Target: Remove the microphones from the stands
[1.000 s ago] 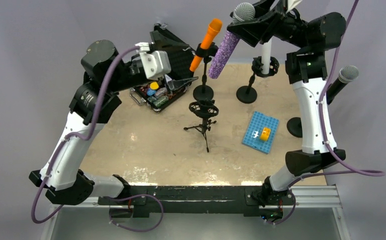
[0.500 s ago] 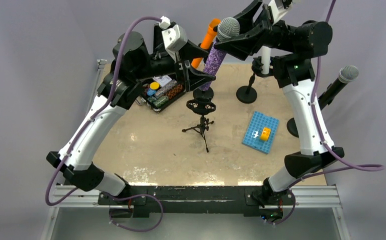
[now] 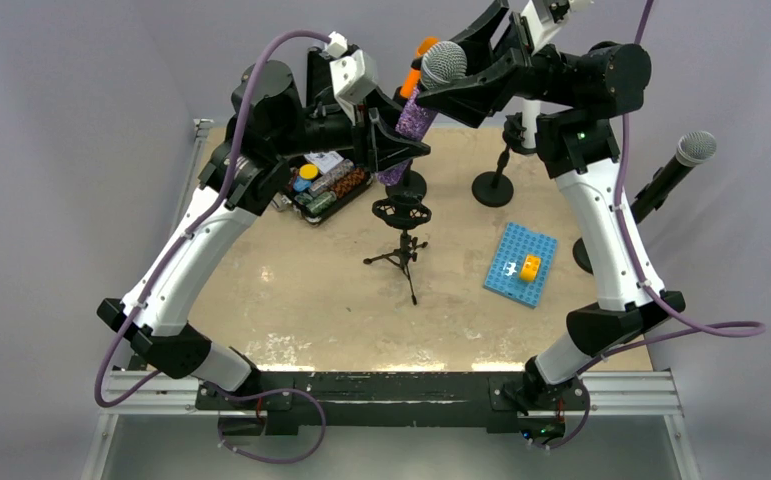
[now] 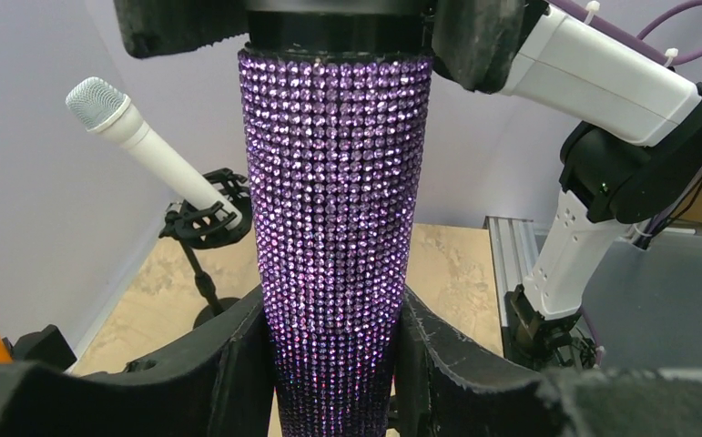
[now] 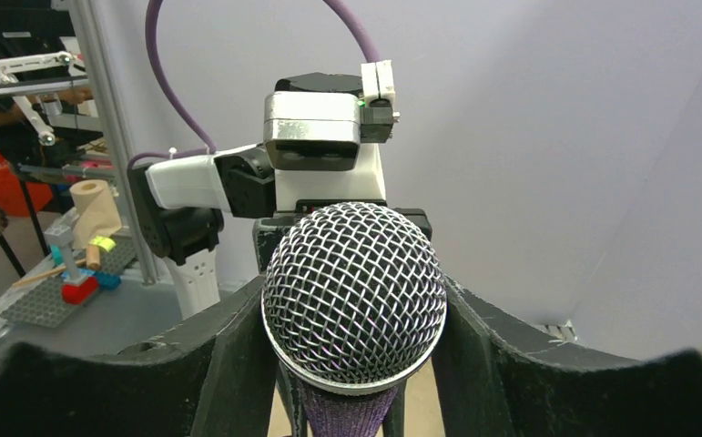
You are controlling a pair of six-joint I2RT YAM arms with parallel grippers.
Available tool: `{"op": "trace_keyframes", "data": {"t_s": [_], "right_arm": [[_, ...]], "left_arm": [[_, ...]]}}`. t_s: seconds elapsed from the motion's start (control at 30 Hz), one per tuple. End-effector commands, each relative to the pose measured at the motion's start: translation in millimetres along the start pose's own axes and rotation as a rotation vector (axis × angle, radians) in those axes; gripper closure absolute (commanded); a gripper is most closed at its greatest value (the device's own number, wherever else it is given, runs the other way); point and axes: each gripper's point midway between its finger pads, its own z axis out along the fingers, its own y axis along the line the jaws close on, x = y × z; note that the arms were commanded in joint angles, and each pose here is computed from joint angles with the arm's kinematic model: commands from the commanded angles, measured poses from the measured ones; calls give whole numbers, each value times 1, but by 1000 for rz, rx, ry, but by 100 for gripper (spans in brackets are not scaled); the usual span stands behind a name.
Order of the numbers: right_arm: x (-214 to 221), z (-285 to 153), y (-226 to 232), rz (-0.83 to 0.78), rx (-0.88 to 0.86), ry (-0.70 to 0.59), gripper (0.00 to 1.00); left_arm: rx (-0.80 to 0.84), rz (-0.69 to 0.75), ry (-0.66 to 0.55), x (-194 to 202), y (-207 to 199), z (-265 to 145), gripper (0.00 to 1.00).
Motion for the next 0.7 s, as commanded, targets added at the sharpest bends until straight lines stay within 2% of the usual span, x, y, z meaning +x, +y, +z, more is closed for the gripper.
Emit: {"op": "trace_keyframes", "data": {"t_s": [0.0,0.03,0.17,0.3,0.4,0.47,0.53,0.67], "right_arm": [[-7,2,-2,-14,31,-13,23],[-4,1,-2,-5,32,-6,19],[-2,-5,8,-13,33,17,12],[-4,-20,14,-23,88,29,8],[-4,-37,12,-17,157,35,6],[1,-49,9,4,216,35,5],[15,-60,3,47,276,48,4],[50,-76,3,59,320,126,2]], "left_arm": [[15,101,-59,-35,-15,-15,100],[-4,114,-62,-38,-13,-17,100],[-175,168,-40,-54,11,-40,100],[-454,286,7,-69,53,-89,100],[-679,360,101,-65,86,-138,100],[-847,396,231,-46,109,-175,100],[-1011,365,389,-17,129,-215,100],[-1205,147,632,64,141,-284,100]]}}
